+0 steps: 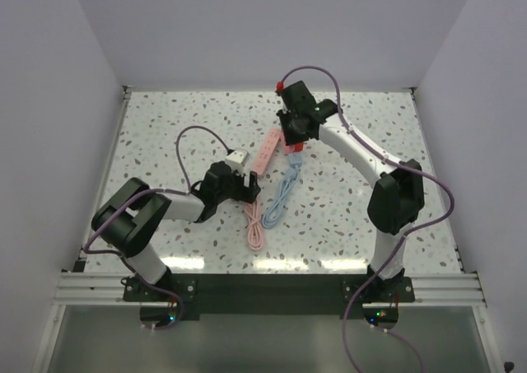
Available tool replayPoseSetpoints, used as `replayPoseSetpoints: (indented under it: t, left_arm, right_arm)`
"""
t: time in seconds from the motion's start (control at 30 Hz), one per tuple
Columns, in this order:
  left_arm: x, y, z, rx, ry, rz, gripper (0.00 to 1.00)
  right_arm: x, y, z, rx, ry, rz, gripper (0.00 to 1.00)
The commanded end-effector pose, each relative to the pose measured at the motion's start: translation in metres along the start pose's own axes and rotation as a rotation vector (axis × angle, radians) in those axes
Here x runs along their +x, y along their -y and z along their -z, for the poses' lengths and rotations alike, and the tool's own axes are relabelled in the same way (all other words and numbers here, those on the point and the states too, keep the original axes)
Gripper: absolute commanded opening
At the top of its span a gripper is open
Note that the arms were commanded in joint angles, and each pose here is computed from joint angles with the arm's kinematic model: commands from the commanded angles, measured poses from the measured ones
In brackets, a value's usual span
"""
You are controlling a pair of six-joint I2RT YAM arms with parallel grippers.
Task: Insert the plug
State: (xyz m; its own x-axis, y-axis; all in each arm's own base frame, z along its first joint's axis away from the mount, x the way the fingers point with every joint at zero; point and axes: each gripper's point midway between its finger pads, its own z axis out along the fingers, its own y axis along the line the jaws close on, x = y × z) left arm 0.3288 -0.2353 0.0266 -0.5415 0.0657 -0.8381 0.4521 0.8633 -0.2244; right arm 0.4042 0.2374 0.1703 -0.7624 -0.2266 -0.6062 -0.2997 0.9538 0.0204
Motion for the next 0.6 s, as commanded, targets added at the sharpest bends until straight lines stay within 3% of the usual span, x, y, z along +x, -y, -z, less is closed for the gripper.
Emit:
replayPoseSetpoints:
  t: [0.0,0.57]
  left_arm:
    - [-0.011,0.014,-0.008,0.046,0.016,-0.012,0.86]
    - [0.004,0.113,-0.008,0.409,-0.012,0.046,0.82]
  right_arm:
    - [-0.008,0.001,0.002,0.065,0.01,-0.005,0.0]
    - [-0.001,-0.006,-0.005,0.156,-0.011,0.008,0.0]
